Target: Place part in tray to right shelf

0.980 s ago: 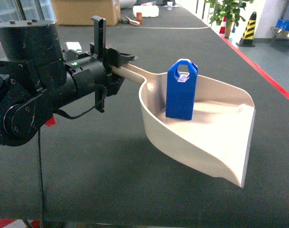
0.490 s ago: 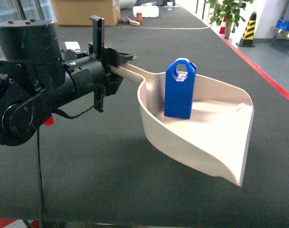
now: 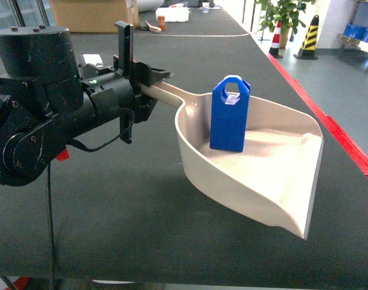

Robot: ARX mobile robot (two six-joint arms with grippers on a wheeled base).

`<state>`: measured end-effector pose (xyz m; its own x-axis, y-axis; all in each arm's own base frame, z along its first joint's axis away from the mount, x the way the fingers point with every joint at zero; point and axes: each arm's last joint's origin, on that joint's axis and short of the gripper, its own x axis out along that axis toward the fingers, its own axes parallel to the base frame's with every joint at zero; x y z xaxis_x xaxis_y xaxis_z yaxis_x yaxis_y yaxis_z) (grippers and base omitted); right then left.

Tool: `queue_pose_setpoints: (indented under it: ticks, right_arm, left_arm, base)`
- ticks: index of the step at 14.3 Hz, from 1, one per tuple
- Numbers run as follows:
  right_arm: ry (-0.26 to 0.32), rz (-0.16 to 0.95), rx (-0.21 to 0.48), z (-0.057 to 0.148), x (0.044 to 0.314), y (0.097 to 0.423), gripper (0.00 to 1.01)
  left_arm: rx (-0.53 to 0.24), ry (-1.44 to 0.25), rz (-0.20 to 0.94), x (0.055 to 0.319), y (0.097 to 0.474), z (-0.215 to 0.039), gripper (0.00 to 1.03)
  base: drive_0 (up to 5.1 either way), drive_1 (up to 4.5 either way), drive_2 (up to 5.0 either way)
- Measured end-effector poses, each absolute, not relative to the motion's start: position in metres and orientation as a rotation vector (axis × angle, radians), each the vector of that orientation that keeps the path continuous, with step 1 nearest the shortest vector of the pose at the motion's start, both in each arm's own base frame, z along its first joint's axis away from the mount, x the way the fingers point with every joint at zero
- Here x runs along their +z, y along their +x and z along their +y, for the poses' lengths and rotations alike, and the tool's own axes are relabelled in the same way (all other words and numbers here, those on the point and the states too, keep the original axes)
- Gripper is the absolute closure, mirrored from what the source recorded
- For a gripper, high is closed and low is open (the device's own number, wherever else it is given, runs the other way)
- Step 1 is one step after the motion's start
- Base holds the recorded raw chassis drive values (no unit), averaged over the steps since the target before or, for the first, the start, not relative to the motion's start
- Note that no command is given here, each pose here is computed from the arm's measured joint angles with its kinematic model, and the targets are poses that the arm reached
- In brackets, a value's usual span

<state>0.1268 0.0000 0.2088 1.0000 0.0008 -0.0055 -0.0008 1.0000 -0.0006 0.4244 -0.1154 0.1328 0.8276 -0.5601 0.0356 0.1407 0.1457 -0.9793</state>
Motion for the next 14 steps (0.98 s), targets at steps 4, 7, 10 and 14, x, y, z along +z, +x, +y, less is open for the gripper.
queue_pose_setpoints:
  ticks: [4, 7, 10, 14]
  right_arm:
    - [-0.001, 0.007, 0.000, 0.0000, 0.2087, 0.1268, 0.03]
    - [-0.001, 0.005, 0.000, 0.0000, 0.2088, 0.1268, 0.03]
    - [-0.001, 0.005, 0.000, 0.0000, 0.2088, 0.1268, 0.03]
    - [-0.001, 0.005, 0.000, 0.0000, 0.2088, 0.1268, 0.03]
  left_arm:
    - [-0.521, -1.338, 0.372, 0.1331, 0.4245, -0.1150, 0.90]
    - [-0.524, -1.338, 0.374, 0.1331, 0.4244, -0.1152, 0.90]
    - [-0.526, -1.337, 0.373, 0.1333, 0.4244, -0.1152, 0.90]
    - [-0.526, -1.337, 0.372, 0.1333, 0.4244, -0.1152, 0.90]
  base:
    - [5.0, -2.42, -2.4]
    - [5.0, -2.45, -2.4]
    - [5.0, -2.43, -2.4]
    - [5.1, -2.39, -2.4]
